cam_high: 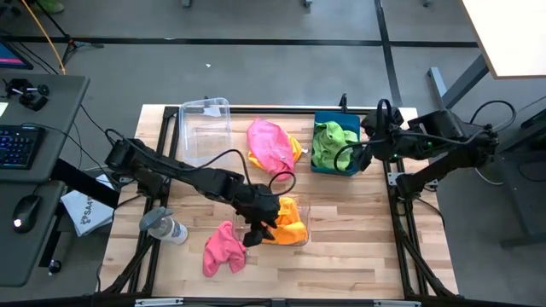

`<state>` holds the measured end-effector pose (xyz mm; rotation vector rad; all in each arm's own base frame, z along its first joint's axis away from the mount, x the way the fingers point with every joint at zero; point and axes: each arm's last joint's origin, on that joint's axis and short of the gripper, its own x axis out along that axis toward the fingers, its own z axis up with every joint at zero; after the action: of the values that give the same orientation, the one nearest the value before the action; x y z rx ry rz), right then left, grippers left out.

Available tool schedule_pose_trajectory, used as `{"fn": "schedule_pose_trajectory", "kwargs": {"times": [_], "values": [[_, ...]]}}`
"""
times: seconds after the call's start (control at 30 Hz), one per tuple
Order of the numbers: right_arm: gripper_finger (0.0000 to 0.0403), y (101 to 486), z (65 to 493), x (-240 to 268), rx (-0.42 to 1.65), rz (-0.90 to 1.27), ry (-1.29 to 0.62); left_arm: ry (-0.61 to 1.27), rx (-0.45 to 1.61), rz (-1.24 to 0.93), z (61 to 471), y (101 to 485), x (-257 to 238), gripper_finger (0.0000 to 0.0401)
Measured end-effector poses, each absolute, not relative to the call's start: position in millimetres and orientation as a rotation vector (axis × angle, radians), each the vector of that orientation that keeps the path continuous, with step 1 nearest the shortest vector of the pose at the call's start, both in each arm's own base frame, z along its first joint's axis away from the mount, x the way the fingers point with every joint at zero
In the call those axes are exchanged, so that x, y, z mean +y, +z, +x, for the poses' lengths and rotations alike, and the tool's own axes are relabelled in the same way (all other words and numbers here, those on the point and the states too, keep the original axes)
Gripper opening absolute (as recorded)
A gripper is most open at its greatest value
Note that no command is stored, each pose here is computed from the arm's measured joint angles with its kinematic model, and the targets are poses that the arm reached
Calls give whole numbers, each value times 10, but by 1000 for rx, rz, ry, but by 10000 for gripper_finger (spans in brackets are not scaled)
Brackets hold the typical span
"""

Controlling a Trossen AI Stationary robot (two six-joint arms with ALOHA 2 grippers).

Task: Sort microfiber towel by color & place in baskets
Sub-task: Put the bottom yellow microfiber towel into the bottom transparent bin

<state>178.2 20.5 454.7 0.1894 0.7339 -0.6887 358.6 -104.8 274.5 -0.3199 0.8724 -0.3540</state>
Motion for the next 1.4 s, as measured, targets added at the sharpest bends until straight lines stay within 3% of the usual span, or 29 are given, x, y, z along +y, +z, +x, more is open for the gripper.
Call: {"fn": "schedule_pose_trajectory", "kwargs": {"times": [0.2, 0.37, 0.47, 0.6, 0.77, 0.83, 1.07, 1.4], "values": [[304, 4550, 1930, 262, 722, 251, -583, -368, 966, -178, 3496, 3194, -999, 244], [303, 4409, 2205, 326, 786, 227, -581, -304, 1044, -143, 3341, 3377, -929, 247], [285, 4170, 2485, 398, 862, 207, -553, -199, 988, -90, 3135, 3596, -842, 244], [213, 3602, 2911, 521, 916, 219, -434, -21, 749, -21, 2742, 4079, -709, 243], [46, 2883, 3341, 597, 860, 360, -271, 151, 480, -26, 2214, 4553, -553, 242], [16, 2684, 3467, 612, 840, 400, -252, 186, 417, -28, 2040, 4658, -529, 242], [5, 2138, 3847, 685, 943, 384, -302, 251, 319, -38, 1785, 4787, -563, 242], [1, 2259, 4015, 1167, 932, 291, -121, 250, 324, -14, 1774, 4774, -620, 242]]}}
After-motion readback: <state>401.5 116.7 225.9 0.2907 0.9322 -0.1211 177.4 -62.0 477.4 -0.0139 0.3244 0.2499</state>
